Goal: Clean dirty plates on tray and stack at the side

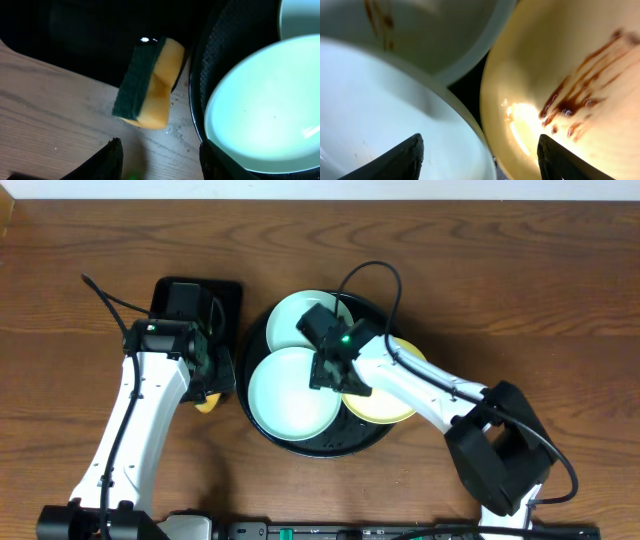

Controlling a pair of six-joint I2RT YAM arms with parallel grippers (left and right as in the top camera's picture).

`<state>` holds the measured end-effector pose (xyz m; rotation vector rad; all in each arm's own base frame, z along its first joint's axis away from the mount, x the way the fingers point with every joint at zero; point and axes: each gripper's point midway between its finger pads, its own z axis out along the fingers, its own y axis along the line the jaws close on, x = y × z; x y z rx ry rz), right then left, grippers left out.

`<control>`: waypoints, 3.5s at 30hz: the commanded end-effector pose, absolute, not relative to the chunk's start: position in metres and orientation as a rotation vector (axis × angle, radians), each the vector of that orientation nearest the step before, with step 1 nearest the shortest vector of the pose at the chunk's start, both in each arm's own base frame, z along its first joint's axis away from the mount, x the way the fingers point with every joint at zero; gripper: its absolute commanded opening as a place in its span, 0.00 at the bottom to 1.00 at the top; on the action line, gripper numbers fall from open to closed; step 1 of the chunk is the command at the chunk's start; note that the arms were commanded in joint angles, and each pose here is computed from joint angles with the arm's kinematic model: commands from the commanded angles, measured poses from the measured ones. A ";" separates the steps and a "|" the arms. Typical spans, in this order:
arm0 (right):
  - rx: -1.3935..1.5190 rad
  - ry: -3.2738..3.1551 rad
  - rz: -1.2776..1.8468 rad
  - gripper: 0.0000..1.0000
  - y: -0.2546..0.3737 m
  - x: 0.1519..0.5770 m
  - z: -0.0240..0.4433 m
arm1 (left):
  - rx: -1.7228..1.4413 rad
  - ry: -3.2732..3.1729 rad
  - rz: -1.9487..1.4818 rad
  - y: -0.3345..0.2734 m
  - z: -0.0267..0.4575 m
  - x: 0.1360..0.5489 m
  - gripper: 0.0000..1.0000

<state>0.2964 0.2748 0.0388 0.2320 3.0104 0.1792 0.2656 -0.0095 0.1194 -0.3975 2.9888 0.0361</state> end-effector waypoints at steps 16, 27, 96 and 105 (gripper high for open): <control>0.115 2.986 0.320 0.72 0.299 0.314 0.081 | -0.408 2.927 0.170 0.008 0.125 0.276 0.52; 0.124 3.073 0.239 0.72 0.313 0.265 0.066 | -0.627 2.903 0.323 0.049 0.115 0.276 0.56; 0.424 2.831 0.173 0.02 0.280 0.305 0.009 | -0.666 2.938 0.232 0.045 0.106 0.277 0.63; 0.360 2.832 0.173 0.02 0.281 0.306 0.011 | -0.666 2.937 0.232 0.045 0.106 0.277 0.63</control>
